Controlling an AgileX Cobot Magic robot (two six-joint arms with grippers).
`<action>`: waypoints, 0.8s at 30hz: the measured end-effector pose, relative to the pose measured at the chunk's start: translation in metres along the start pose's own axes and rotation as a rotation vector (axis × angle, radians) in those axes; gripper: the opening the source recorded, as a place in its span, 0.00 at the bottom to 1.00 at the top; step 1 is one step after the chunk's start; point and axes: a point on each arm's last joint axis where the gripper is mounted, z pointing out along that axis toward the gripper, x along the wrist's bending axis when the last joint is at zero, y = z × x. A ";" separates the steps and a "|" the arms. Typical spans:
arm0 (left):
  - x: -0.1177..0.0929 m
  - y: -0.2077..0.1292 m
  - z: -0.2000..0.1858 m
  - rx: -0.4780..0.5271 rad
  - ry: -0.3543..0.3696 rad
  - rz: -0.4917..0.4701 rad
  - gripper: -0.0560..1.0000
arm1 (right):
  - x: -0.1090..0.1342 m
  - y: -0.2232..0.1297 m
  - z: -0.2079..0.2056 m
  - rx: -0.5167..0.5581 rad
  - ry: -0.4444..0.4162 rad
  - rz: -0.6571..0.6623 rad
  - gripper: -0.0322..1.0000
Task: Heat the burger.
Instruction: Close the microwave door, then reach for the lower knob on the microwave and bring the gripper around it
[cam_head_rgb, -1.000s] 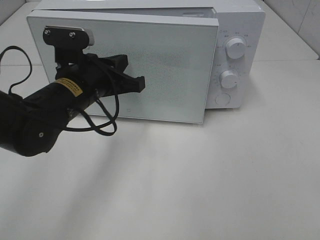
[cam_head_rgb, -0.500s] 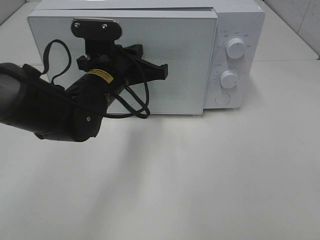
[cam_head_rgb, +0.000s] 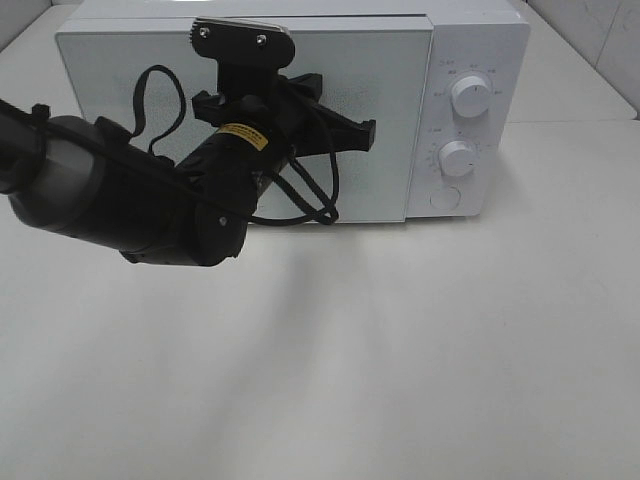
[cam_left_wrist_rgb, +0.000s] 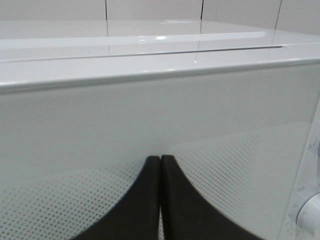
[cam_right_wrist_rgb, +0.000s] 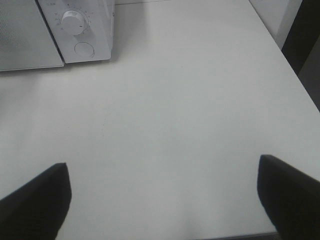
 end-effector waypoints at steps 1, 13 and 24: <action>0.000 0.000 0.004 -0.004 0.013 0.010 0.05 | 0.000 0.000 0.000 0.000 0.003 0.001 0.97; -0.012 0.000 0.014 0.001 -0.018 0.048 0.05 | 0.000 0.000 0.000 0.000 0.003 0.002 0.97; -0.025 0.000 0.008 0.151 -0.014 -0.056 0.05 | 0.000 0.000 0.000 0.000 0.003 0.002 0.97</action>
